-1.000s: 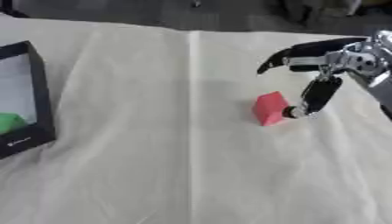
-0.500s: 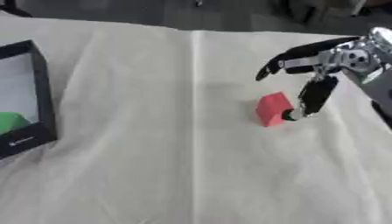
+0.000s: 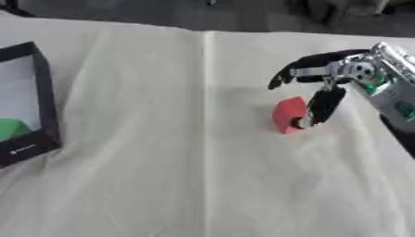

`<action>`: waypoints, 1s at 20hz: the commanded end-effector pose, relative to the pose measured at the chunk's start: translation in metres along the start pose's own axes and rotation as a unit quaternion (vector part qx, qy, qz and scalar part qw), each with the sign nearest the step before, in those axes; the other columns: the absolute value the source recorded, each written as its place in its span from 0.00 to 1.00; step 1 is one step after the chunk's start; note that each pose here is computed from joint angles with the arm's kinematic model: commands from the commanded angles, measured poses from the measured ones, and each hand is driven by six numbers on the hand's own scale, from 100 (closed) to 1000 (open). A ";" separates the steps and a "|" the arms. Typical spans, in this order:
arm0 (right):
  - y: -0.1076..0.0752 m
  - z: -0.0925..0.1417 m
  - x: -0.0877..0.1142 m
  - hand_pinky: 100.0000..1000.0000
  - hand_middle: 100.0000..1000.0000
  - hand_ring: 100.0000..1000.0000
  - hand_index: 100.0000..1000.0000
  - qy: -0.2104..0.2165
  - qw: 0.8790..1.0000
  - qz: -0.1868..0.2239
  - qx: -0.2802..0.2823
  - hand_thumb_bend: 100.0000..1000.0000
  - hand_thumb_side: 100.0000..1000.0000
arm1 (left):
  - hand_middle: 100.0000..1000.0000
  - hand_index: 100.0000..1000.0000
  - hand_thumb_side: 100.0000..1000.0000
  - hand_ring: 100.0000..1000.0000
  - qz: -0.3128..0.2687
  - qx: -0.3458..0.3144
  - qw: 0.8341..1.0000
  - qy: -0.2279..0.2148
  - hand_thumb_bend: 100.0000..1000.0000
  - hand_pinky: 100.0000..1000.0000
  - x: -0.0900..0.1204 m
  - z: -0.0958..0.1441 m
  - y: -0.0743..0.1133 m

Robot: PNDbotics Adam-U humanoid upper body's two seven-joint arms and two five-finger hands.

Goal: Pick up the objects with one hand, pass them to the other hand, and then place them into the box on the other side of the table.

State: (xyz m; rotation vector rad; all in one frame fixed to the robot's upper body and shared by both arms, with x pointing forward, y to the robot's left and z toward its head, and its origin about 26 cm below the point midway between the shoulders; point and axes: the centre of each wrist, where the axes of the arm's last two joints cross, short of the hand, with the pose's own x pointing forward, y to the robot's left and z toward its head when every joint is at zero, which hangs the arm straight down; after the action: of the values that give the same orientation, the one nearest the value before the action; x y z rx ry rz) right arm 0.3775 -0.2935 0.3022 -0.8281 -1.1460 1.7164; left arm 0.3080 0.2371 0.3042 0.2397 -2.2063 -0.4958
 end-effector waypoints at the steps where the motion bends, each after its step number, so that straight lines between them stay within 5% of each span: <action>1: -0.003 0.003 -0.007 1.00 0.88 0.96 0.90 0.022 1.000 0.011 -0.008 0.34 0.00 | 0.55 0.67 0.64 0.85 -0.006 0.001 1.000 -0.012 0.00 0.89 0.008 0.000 0.004; 13: 0.009 -0.007 -0.022 1.00 0.81 0.93 0.86 0.073 0.997 0.022 -0.012 0.37 0.00 | 0.55 0.66 0.65 0.83 -0.007 -0.003 1.000 -0.009 0.00 0.89 0.005 0.001 0.004; 16: 0.010 -0.009 -0.024 0.98 0.71 0.88 0.76 0.085 0.996 0.019 -0.031 0.29 0.00 | 0.55 0.66 0.65 0.83 -0.008 -0.004 1.000 -0.009 0.00 0.89 0.005 0.001 0.003; 20: 0.010 -0.009 -0.022 0.94 0.53 0.75 0.58 0.101 0.992 0.012 -0.068 0.02 0.00 | 0.54 0.65 0.65 0.83 -0.008 -0.005 1.000 -0.010 0.00 0.89 0.005 0.001 0.003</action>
State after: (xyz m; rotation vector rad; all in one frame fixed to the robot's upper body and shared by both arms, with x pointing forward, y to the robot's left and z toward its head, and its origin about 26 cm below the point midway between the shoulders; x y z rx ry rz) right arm 0.3936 -0.3080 0.2792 -1.0195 -1.1056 1.5792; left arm 0.3082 0.2380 0.3013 0.2347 -2.1964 -0.5039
